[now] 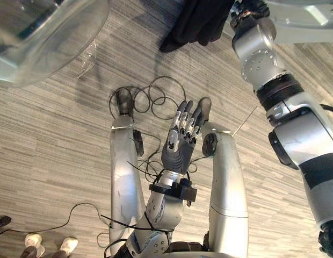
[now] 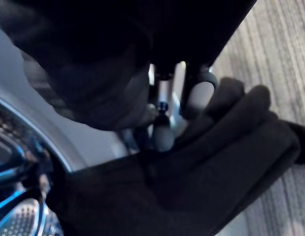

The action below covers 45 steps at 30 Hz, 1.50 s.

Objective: Pick up the laundry basket with both hands and put the clothes into the washing machine.

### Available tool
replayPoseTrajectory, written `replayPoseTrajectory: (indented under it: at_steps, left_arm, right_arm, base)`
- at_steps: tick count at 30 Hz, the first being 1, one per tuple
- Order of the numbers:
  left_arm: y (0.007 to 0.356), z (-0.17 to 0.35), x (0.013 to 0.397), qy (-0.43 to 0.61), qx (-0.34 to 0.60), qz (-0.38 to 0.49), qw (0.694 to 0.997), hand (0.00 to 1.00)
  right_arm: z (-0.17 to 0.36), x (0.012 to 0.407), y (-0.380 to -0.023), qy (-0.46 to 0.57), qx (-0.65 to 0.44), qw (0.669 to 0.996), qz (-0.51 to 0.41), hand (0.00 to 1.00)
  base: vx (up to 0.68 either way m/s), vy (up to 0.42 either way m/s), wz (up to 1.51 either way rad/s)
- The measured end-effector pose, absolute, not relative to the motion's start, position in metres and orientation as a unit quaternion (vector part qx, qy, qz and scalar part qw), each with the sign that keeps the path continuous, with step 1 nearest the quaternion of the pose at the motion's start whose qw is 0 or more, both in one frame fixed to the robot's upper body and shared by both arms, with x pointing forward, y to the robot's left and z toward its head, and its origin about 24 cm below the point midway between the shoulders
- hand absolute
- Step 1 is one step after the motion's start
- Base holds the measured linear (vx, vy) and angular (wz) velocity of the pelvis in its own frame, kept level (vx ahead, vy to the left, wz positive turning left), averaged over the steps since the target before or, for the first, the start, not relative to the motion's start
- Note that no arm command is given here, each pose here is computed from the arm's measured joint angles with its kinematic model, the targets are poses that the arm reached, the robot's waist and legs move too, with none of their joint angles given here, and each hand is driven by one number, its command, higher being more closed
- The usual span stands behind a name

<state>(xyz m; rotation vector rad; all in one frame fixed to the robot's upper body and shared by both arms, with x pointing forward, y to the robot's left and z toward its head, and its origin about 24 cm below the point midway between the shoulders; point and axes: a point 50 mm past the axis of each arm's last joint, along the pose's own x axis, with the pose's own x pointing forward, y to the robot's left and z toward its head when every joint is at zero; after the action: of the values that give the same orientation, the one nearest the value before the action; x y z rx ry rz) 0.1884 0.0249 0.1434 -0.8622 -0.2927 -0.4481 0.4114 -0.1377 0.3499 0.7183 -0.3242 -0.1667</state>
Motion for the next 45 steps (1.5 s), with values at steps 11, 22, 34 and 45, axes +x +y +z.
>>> replayPoseTrajectory:
  at_steps: [11,22,34,45]
  left_arm:
    - [0.029,0.142,0.189,-0.143,-0.414,-0.203,0.876,0.0]
    - [0.032,0.127,0.203,-0.115,-0.394,-0.161,0.898,0.0]
    - [0.057,0.101,0.221,-0.108,-0.315,-0.076,0.94,0.0]
    - [0.064,0.095,0.228,-0.109,-0.295,-0.06,0.948,0.0]
  right_arm:
    - [0.346,0.397,-0.132,-0.189,0.313,0.931,-0.021,0.0]
    - [0.353,0.285,-0.13,-0.495,0.207,0.836,0.115,0.0]
    - [0.223,0.284,-0.122,-0.405,0.045,0.913,-0.019,0.0]
    - [0.18,0.275,-0.109,-0.345,0.022,0.937,-0.054,0.0]
  base:
    - [-0.01,0.029,-0.21]
    - [-0.01,0.003,0.01]
    - [0.02,-0.057,0.11]
    - [0.06,0.004,0.0]
